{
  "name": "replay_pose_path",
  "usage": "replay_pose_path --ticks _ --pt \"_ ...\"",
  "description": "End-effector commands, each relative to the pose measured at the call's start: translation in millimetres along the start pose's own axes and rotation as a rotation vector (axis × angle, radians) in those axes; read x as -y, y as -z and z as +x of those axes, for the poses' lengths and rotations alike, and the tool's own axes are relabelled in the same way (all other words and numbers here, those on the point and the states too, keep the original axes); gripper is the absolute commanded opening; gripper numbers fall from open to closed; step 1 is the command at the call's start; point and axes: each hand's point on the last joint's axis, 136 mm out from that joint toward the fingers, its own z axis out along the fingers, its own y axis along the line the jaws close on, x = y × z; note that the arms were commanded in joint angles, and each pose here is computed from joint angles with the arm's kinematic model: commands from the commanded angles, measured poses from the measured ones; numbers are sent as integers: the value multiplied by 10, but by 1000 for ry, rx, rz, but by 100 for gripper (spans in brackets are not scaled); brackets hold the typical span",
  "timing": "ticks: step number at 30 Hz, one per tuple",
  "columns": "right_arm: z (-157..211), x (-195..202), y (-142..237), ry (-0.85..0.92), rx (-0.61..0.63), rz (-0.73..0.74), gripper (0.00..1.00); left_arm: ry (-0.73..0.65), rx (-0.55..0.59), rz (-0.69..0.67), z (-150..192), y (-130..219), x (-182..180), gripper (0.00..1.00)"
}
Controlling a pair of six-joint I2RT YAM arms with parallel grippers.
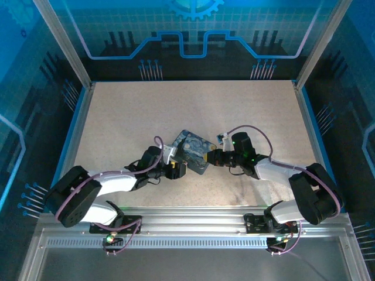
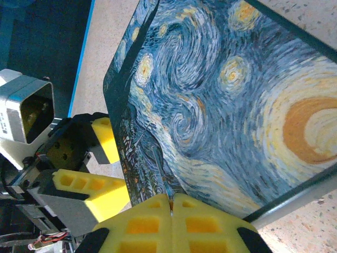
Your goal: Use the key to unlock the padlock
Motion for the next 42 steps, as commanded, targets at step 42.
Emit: replay_pose_path --ticks 42 --pt "136 120 -26 -20 -39 72 3 -47 67 -32 29 -410 35 39"
